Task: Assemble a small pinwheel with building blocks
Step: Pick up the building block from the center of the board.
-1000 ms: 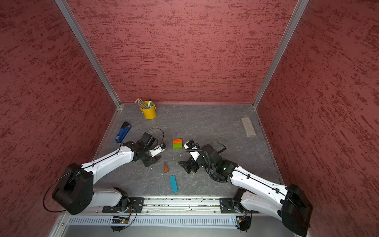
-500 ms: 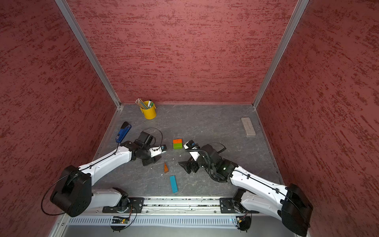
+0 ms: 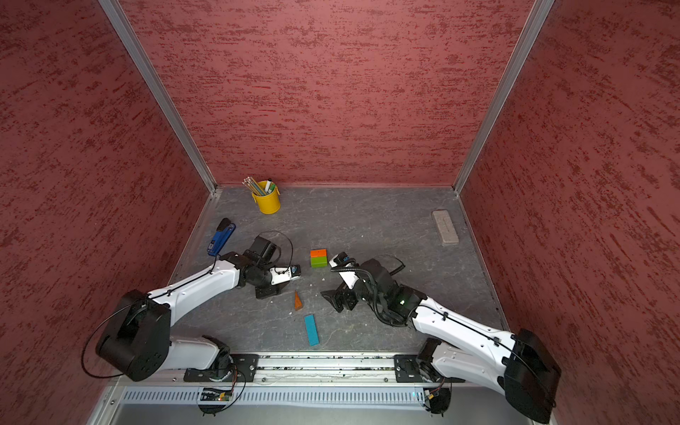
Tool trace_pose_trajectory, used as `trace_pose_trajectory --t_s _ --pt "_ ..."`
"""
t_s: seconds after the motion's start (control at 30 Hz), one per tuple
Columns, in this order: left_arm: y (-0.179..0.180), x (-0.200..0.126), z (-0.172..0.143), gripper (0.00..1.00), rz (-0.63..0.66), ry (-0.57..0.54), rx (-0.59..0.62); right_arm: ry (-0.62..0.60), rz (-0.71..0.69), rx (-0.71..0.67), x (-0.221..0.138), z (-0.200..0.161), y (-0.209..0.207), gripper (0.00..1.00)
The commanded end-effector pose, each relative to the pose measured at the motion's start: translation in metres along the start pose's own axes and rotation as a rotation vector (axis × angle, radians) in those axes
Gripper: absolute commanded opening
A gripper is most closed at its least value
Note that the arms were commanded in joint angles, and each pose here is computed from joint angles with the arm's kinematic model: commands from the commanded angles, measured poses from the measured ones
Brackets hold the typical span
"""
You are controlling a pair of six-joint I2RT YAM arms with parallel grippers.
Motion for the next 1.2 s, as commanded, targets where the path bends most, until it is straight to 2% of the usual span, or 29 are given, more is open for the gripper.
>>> trace_pose_trajectory --t_s 0.0,1.17 --pt "0.006 0.003 -0.004 0.53 0.022 0.027 0.018 -0.008 0.016 -0.016 -0.001 0.007 0.004 0.94" --pt "0.013 0.015 -0.003 0.39 0.002 0.07 -0.02 0.02 0.004 -0.005 -0.005 -0.002 0.003 0.94"
Point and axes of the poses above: each gripper's point midway between its finger pads, its own x axis out along the fingers, its own y axis along the line the jaws close on, z = x × y, the point moved 2 cm from there along -x, back along the fingers, and after that the axes turned 6 degrees about -x, right-handed, at the moved point
